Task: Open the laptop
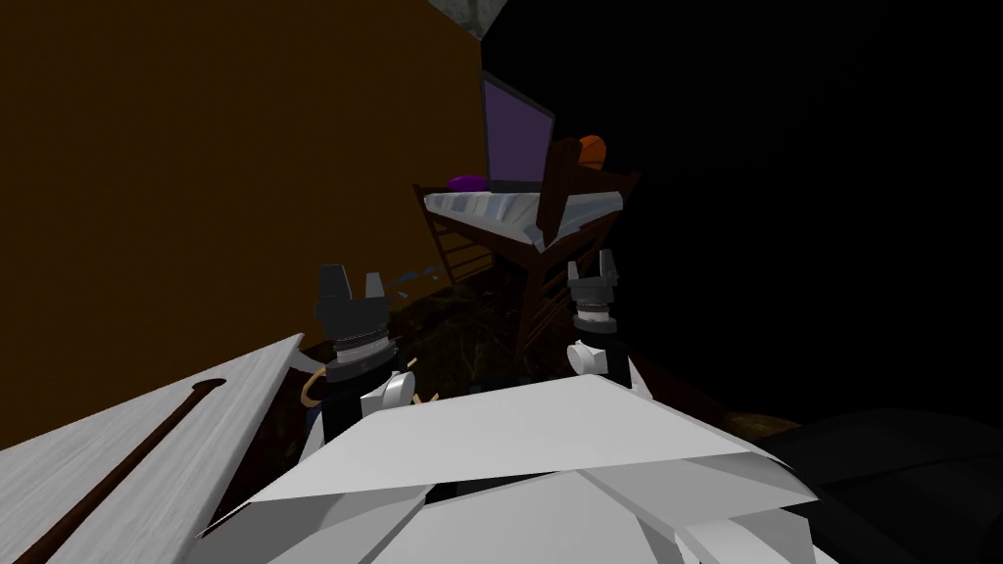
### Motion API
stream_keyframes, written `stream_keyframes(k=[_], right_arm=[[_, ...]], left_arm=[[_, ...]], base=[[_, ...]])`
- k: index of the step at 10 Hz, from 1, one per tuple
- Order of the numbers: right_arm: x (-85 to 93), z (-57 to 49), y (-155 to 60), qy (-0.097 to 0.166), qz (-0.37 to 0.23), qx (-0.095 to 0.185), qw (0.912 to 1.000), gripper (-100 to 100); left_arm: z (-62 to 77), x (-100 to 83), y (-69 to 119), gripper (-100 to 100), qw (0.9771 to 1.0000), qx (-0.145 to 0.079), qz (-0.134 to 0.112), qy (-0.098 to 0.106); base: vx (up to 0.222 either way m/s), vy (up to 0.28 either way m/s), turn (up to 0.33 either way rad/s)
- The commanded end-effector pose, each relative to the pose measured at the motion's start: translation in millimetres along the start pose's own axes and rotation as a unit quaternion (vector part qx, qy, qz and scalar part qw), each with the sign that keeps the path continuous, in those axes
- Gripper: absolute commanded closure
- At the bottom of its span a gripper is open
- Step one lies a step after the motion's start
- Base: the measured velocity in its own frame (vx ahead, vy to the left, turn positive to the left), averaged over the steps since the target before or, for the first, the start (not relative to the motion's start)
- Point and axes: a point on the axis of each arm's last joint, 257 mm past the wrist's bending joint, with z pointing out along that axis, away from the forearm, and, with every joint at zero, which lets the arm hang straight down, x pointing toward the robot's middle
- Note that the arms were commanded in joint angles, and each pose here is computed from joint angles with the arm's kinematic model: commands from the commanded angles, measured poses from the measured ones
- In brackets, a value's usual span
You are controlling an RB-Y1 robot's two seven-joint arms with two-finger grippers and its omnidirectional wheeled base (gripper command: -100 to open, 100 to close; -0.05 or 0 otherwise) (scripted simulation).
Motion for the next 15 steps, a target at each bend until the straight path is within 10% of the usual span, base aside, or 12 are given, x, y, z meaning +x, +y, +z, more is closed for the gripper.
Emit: stream_keyframes(k=[1, 15], right_arm=[[7.7, 1.9, -5.2, 0.032, -0.006, 0.006, 0.9994, -100], [40.5, 10.0, -56.1, 0.212, -0.063, 0.049, 0.9741, -100]], left_arm=[[0.0, 0.0, 0.0, 0, 1.0000, 0.000, 0.000, 0.000], [0.0, 0.0, 0.0, 0, 1.0000, 0.000, 0.000, 0.000]], base=[[-0.074, 0.089, 0.158], [-0.060, 0.096, 0.174]])
